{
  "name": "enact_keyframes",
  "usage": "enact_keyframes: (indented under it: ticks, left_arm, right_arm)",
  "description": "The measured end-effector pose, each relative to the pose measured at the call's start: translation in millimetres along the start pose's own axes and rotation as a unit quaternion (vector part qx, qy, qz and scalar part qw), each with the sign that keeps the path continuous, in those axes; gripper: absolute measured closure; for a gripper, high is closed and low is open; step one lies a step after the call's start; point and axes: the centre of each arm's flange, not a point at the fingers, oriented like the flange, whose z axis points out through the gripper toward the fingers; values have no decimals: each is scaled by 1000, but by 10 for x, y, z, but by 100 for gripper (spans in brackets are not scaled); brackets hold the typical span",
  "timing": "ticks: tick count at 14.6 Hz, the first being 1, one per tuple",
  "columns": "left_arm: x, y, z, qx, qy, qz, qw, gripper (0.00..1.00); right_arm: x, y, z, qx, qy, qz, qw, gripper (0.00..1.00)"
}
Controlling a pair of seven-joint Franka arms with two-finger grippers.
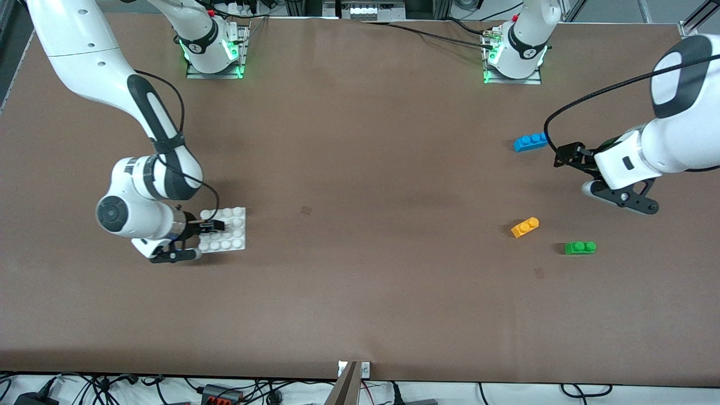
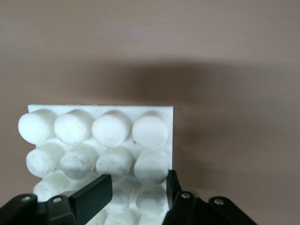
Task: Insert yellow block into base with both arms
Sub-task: 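Move the right gripper to the white base while the left gripper approaches the yellow brick, then grasp the white base with the right gripper while the left gripper grasps the yellow brick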
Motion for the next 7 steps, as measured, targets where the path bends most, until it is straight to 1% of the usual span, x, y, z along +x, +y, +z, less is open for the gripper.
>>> enact_keyframes:
  ticks: [2,4,5,7]
  left_arm:
    - [47,29,141,8,4,67,998,0]
    - [112,81,285,25,12,147,989,0]
    - [134,88,391,28,14,176,984,0]
    - [170,72,677,38,24,213,976,0]
  right_arm:
    - [5,-381,74,15,-2,-15,1000,49]
    - [9,-846,153,24,6,-18,1000,49]
    - [-6,-1119,197,25,12,-12,1000,49]
    - [-65,-1645,347,25,20,6,999,49]
